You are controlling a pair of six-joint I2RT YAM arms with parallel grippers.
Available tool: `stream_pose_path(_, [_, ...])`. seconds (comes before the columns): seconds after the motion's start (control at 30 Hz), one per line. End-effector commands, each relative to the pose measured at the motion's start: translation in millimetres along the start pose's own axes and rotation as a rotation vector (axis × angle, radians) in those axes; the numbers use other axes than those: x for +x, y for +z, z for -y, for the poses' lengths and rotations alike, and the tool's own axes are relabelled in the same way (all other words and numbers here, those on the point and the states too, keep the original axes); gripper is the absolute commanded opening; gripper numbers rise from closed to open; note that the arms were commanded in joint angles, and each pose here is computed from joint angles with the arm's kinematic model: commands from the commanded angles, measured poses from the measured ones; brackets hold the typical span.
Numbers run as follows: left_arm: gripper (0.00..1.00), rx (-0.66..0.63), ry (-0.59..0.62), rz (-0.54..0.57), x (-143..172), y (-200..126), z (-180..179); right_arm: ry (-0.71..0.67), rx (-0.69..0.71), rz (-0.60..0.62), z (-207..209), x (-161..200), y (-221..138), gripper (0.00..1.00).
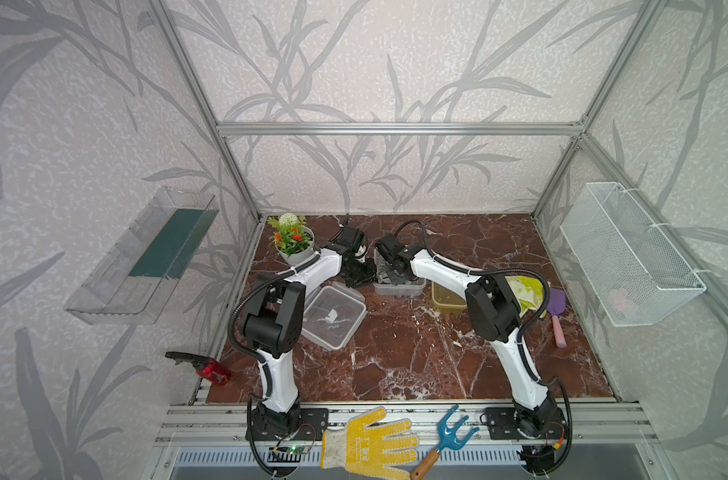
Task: Wipe the insides of the lunch boxes
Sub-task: Wipe the dirt inside the lunch box.
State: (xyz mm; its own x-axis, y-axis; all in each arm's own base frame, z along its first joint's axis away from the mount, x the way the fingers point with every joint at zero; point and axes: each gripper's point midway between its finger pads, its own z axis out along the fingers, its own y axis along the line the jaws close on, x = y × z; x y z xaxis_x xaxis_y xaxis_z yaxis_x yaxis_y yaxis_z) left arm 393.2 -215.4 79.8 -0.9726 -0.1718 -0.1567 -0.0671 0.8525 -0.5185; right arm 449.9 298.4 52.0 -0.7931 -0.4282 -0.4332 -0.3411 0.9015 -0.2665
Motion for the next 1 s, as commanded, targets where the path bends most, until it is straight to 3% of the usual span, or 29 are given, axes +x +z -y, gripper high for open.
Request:
stream_pose_path(0.0, [0.18, 0.014, -0.003, -0.011, 0, 1, 5, -0.049, 0.064, -0.114, 14, 25, 21, 0.0])
stream_pose_path(0.3, [0.18, 0.007, 0.001, 0.004, -3, -4, 5, -0.208, 0.048, -0.248, 23, 63, 13, 0.02])
stream_pose_path(0.57, [0.18, 0.004, 0.0, 0.017, -6, -9, 4, -0.289, -0.121, -0.357, 5, 99, -2, 0.03])
stream_pose_path(0.8, [0.18, 0.003, 0.001, 0.025, -8, -11, 4, -0.227, -0.363, -0.364, -34, 112, -15, 0.02])
stream_pose_path(0.97, [0.18, 0.003, -0.001, 0.032, -6, -14, 3, -0.137, -0.524, -0.306, -62, 96, -26, 0.01])
